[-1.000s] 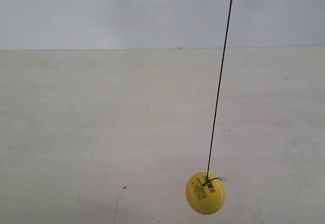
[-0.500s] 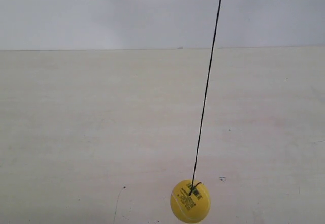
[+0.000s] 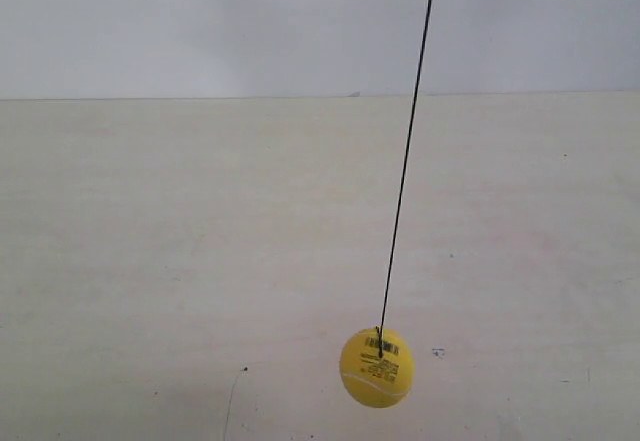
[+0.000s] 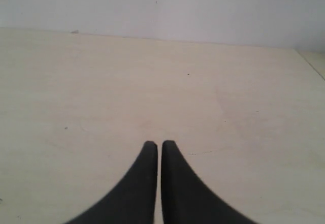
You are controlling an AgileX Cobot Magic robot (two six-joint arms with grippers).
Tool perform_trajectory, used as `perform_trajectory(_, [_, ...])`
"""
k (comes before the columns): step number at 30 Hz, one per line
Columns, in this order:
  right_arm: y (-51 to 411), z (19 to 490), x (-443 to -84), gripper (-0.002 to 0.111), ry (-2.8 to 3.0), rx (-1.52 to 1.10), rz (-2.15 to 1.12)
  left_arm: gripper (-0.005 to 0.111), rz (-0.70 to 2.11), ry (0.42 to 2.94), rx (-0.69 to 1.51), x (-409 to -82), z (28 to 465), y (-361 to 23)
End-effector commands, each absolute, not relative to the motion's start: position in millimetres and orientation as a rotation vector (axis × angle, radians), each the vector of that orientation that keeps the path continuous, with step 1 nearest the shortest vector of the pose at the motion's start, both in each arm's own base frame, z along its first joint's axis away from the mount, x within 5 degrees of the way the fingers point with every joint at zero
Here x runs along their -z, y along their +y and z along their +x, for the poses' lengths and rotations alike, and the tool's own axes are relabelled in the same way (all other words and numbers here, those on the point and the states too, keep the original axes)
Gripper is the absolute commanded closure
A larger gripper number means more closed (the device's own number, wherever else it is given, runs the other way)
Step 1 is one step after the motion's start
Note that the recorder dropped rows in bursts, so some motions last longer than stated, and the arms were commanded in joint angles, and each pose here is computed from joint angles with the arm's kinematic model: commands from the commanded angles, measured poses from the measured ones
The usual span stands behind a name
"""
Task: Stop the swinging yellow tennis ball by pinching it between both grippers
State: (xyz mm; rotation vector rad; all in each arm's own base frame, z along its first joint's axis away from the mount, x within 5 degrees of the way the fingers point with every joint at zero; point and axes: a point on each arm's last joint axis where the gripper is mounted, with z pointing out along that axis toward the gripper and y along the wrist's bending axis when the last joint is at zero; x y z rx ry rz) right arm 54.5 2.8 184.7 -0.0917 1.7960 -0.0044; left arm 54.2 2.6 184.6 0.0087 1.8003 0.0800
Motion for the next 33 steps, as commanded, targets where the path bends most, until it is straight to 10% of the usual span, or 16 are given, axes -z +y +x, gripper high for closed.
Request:
perform_trajectory(1, [2.4, 54.0, -184.4, 0.108, 1.8, 0.001, -0.079, 0.102, 0.011, 1.803, -0.085, -184.4, 54.0, 2.7])
perform_trajectory(33, [2.6, 53.9, -184.1, 0.108, 1.804, -0.002, -0.08, 0.102, 0.011, 1.803, -0.085, -184.4, 54.0, 2.7])
